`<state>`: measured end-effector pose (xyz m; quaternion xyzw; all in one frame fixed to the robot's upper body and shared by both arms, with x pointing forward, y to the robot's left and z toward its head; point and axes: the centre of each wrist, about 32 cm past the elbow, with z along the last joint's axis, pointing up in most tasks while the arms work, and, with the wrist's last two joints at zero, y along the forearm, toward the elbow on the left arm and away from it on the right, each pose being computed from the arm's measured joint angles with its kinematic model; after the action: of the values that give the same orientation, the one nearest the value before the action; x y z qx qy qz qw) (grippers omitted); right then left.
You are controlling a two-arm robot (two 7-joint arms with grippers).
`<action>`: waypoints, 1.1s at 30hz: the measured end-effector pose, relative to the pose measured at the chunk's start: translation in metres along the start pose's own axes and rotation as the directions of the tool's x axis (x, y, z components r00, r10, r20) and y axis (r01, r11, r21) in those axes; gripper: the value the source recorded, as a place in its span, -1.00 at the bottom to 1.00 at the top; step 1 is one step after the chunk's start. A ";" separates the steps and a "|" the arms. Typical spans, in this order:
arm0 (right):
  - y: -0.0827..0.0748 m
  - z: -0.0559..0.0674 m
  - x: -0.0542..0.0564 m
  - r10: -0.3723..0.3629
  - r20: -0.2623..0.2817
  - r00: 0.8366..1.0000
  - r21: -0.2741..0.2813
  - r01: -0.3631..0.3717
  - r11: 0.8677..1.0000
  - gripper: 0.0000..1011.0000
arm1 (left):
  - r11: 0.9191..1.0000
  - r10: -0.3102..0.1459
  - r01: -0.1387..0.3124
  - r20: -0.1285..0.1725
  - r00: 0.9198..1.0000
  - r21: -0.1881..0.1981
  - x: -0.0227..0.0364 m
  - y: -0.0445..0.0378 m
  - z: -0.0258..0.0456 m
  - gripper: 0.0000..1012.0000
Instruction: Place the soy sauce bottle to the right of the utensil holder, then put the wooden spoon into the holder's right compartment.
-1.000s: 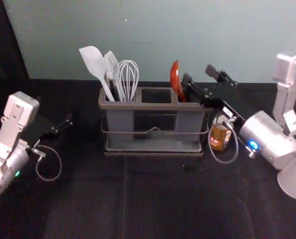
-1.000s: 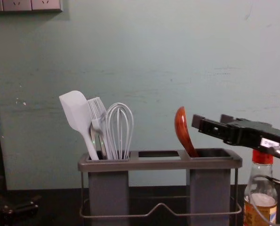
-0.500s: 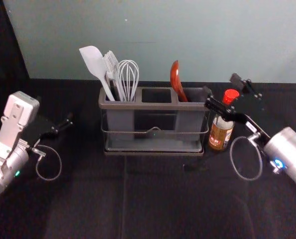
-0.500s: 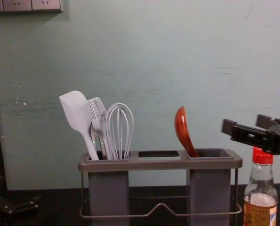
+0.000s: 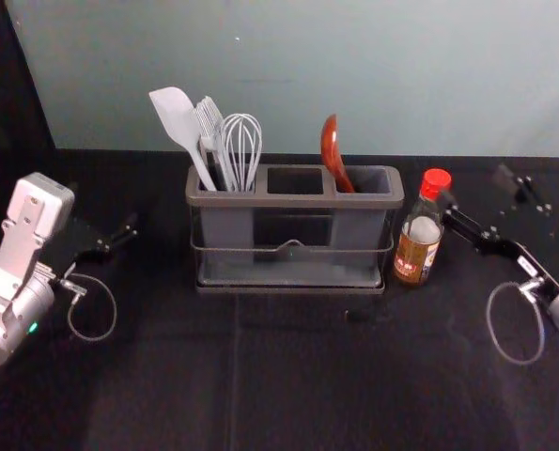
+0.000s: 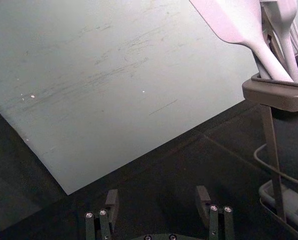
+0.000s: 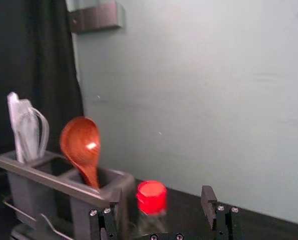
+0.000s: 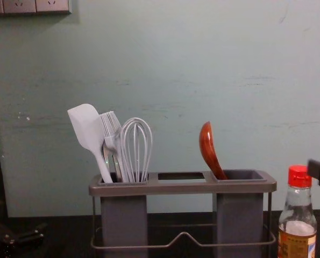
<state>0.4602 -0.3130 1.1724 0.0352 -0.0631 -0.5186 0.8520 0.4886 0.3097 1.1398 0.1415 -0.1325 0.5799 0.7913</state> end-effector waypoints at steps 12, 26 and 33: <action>-0.017 -0.021 0.018 -0.099 -0.006 0.995 -0.046 0.098 0.994 0.98 | 1.000 0.000 0.000 0.000 1.000 0.000 0.0000 0.0000 0.0000 0.99; 0.018 -0.047 0.023 -0.200 0.148 0.969 -0.089 0.214 0.973 0.98 | 1.000 0.000 0.000 0.000 1.000 0.000 0.0000 0.0000 0.0000 0.99; 0.044 -0.055 0.018 -0.193 0.253 0.948 -0.083 0.219 0.972 0.98 | 1.000 0.000 0.000 0.000 1.000 0.000 0.0000 0.0000 0.0000 0.99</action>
<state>0.5147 -0.3091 1.1251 -0.0689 -0.1343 -0.6078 0.7796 0.4886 0.3097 1.1398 0.1415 -0.1324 0.5799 0.7913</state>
